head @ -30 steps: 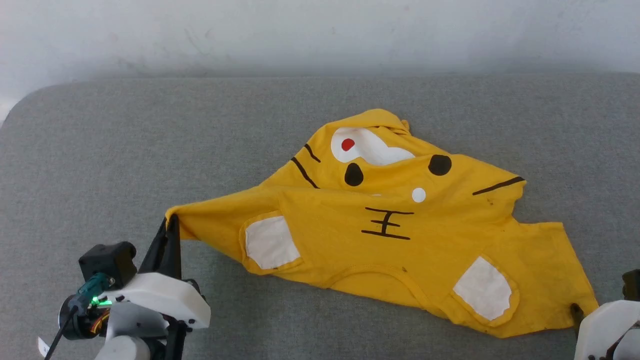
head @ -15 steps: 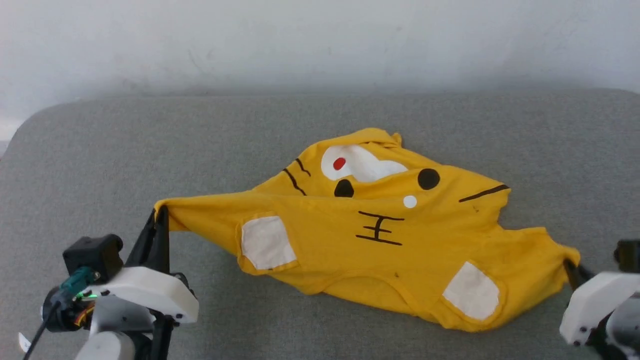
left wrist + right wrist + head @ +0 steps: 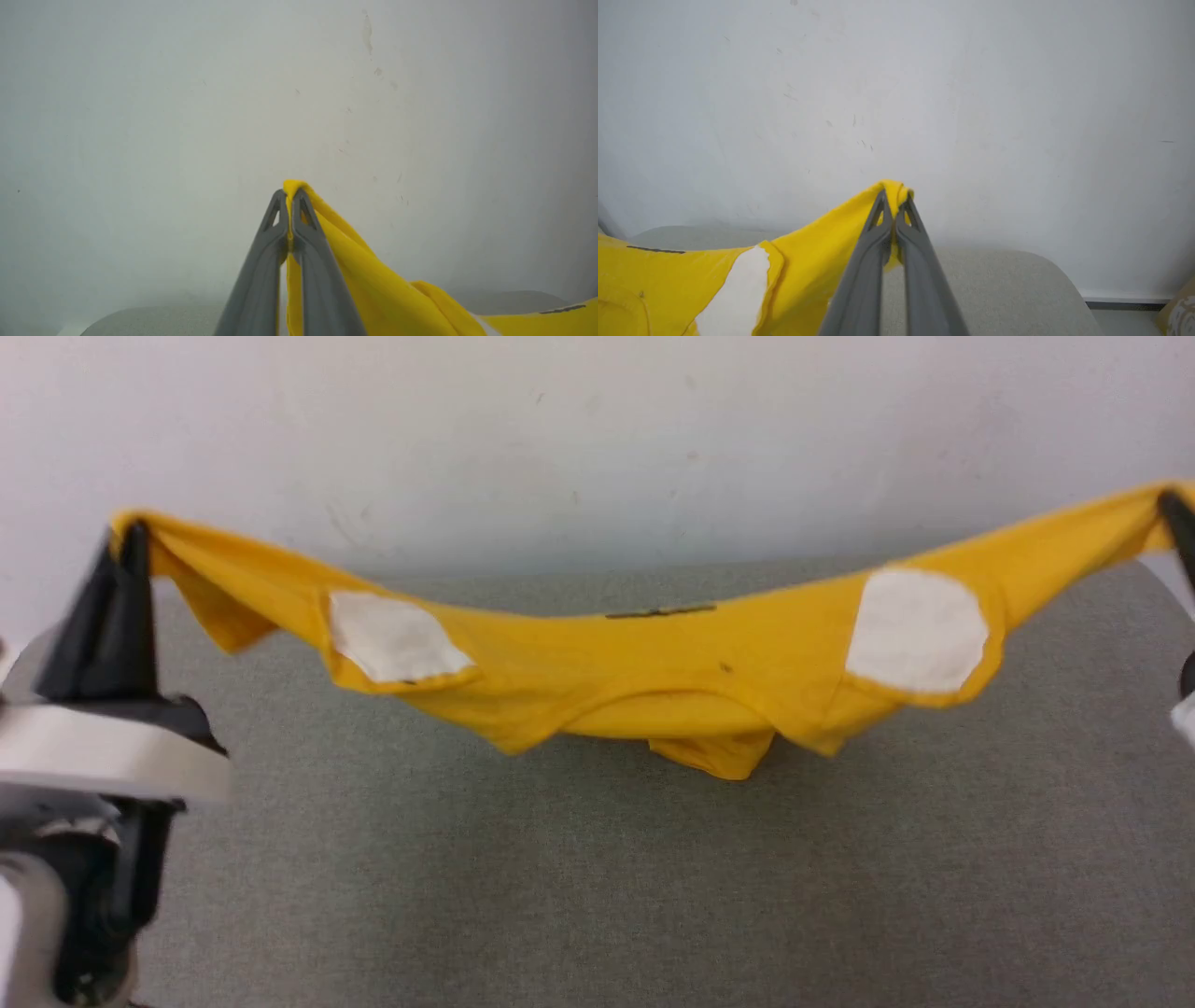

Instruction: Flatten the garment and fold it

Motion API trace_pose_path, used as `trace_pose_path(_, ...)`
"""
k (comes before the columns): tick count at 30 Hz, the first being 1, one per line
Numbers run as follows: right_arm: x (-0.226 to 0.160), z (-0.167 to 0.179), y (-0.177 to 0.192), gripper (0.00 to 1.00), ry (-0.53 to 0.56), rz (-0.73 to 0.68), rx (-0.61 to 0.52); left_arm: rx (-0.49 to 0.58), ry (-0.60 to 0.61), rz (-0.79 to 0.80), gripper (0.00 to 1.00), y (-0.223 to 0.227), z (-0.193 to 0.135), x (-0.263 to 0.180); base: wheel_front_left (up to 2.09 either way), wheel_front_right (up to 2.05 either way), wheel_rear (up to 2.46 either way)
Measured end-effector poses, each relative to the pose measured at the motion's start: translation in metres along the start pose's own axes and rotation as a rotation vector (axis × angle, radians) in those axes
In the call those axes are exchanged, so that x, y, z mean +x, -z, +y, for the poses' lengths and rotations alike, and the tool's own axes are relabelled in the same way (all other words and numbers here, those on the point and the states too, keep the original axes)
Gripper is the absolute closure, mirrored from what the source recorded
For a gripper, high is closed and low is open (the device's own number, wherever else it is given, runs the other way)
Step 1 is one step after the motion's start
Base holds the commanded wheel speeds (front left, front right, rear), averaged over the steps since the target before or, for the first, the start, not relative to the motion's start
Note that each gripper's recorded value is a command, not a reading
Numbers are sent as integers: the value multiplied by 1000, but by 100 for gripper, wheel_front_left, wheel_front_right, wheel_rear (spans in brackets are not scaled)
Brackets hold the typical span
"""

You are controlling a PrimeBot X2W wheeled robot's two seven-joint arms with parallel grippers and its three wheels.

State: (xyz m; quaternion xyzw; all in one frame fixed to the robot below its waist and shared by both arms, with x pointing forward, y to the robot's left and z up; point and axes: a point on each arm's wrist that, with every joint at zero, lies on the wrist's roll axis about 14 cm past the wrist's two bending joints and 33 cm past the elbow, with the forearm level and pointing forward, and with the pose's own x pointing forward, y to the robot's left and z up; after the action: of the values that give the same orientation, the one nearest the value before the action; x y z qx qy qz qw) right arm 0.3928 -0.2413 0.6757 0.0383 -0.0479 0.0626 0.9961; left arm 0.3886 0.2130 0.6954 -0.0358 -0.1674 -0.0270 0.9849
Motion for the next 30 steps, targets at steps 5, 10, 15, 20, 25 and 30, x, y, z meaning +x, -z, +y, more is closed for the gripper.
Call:
trace_pose_path(5,3,2,-69,100,-21,-176,-24,-69,11,-170,100,-61,1,15,0,0,0)
trace_pose_path(10,14,9,-121,100,-64,-297,-14,-58,27,-286,100,-103,6,32,0,0,0)
trace_pose_path(15,34,0,-160,100,-52,-364,-64,-48,37,-346,100,-131,10,59,0,0,0)
trace_pose_path(20,65,-7,-182,100,-32,-396,-121,-11,52,-376,100,-146,13,94,0,0,0)
trace_pose_path(25,104,-15,-183,100,-13,-392,-155,-31,45,-342,100,-134,19,136,0,0,0)
trace_pose_path(30,147,-17,-177,100,-4,-383,-188,-11,25,-308,100,-111,29,176,0,0,0)
